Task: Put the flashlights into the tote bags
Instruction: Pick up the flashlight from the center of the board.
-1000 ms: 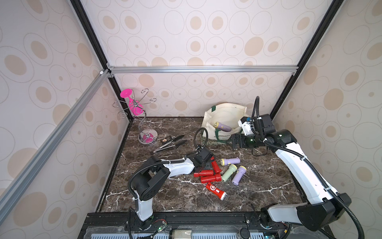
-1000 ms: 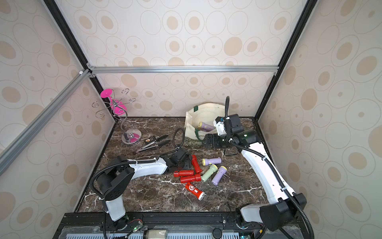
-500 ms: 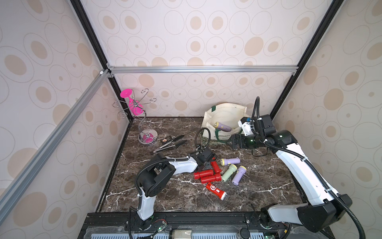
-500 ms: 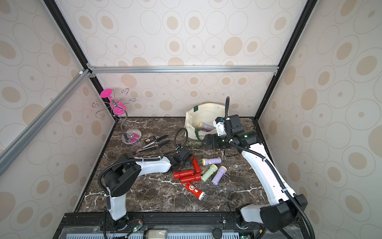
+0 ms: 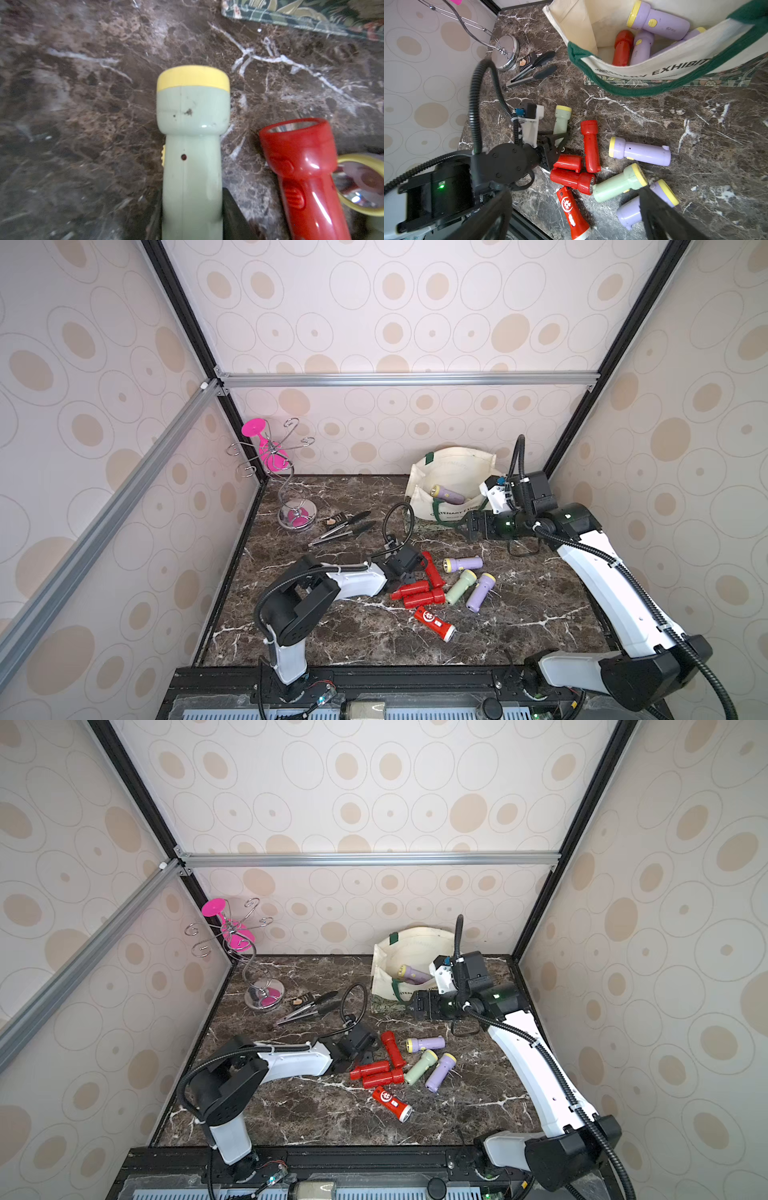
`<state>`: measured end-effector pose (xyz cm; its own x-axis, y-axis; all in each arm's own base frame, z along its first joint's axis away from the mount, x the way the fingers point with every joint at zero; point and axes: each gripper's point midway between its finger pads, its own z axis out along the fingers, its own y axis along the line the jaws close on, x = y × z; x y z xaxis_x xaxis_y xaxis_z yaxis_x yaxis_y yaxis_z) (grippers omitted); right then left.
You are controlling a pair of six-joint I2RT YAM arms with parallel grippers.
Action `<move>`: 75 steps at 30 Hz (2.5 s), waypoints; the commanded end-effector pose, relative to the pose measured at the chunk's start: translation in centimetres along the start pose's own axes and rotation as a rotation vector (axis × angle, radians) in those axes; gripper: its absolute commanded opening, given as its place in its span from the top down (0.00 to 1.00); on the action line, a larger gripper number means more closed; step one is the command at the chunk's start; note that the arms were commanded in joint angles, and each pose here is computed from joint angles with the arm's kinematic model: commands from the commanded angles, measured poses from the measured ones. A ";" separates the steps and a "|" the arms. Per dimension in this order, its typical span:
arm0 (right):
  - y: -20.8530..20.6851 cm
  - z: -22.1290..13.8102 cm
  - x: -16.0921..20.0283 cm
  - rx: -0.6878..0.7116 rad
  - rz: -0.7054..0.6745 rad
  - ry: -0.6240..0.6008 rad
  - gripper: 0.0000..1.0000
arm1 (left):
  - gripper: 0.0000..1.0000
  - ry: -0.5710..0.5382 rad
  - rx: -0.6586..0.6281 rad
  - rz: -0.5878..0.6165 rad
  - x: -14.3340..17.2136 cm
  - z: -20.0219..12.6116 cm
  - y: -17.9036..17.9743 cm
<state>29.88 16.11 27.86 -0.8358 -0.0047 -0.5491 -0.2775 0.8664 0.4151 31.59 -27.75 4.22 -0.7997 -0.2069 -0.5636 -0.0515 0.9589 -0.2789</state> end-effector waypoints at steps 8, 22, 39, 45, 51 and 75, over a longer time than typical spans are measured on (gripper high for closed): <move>2.9 0.5 1.0 -0.181 0.023 0.016 0.05 | 0.89 -0.259 0.513 0.001 -6.6 -9.9 -7.8; 8.0 2.9 2.1 -0.449 0.022 0.104 0.07 | 0.88 -0.287 1.001 0.004 -3.6 -19.0 -13.5; 7.2 3.9 2.4 -0.416 0.067 0.108 0.13 | 0.88 -0.323 1.068 0.000 -3.7 -21.6 -15.0; 7.2 4.2 2.8 -0.425 0.078 0.122 0.19 | 0.89 -0.341 1.075 -0.009 -3.9 -21.9 -14.9; 7.5 4.3 2.8 -0.442 0.087 0.124 0.39 | 0.90 -0.340 1.072 -0.008 -4.0 -21.8 -15.1; 3.5 3.0 -4.0 -0.139 0.029 0.023 1.00 | 0.05 -0.349 0.893 -0.004 -3.8 -19.6 -12.3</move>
<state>32.31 22.53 29.05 -0.8629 -0.0098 -0.5053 -0.3569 0.7197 0.5955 23.43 -35.93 24.02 -0.6019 -0.3709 -0.7072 0.5398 0.4636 -0.7026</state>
